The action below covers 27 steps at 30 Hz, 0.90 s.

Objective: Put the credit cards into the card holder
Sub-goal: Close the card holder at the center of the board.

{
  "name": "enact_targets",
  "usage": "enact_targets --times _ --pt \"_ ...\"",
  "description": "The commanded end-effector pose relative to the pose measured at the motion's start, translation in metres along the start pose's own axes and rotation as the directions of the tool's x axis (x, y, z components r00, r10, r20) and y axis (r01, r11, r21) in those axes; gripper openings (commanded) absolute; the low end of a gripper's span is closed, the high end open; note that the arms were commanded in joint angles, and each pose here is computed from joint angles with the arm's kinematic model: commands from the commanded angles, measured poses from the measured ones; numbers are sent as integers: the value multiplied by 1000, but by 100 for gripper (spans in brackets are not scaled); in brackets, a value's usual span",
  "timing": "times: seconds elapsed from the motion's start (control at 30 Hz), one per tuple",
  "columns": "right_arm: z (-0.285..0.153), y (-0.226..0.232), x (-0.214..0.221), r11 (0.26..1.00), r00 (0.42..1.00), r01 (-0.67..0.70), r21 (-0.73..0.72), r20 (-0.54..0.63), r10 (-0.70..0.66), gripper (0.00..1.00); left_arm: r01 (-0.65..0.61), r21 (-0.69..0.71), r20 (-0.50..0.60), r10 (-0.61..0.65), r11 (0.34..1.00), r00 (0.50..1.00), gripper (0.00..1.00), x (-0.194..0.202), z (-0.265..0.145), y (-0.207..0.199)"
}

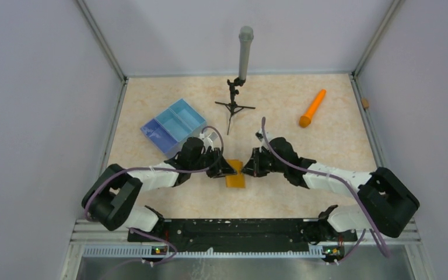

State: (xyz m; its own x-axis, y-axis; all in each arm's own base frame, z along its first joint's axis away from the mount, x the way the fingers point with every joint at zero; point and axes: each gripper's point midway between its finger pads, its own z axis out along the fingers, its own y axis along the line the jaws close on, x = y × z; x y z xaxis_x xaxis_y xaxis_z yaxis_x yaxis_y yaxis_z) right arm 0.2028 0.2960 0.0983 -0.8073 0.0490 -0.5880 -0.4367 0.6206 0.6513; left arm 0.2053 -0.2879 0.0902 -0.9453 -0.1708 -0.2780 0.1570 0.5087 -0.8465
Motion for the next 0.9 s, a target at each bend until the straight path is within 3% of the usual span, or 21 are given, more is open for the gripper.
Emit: enact_targets --times 0.0,0.2,0.87 --pt "13 6 7 999 998 34 22 -62 -33 0 25 38 46 -26 999 999 0 -6 13 -5" --pt "24 -12 23 993 990 53 105 -132 -38 0 53 -6 39 -53 999 998 0 0 24 15" --pt "39 -2 49 994 967 110 27 -234 -100 0 101 -18 14 -101 995 995 0 10 35 35"
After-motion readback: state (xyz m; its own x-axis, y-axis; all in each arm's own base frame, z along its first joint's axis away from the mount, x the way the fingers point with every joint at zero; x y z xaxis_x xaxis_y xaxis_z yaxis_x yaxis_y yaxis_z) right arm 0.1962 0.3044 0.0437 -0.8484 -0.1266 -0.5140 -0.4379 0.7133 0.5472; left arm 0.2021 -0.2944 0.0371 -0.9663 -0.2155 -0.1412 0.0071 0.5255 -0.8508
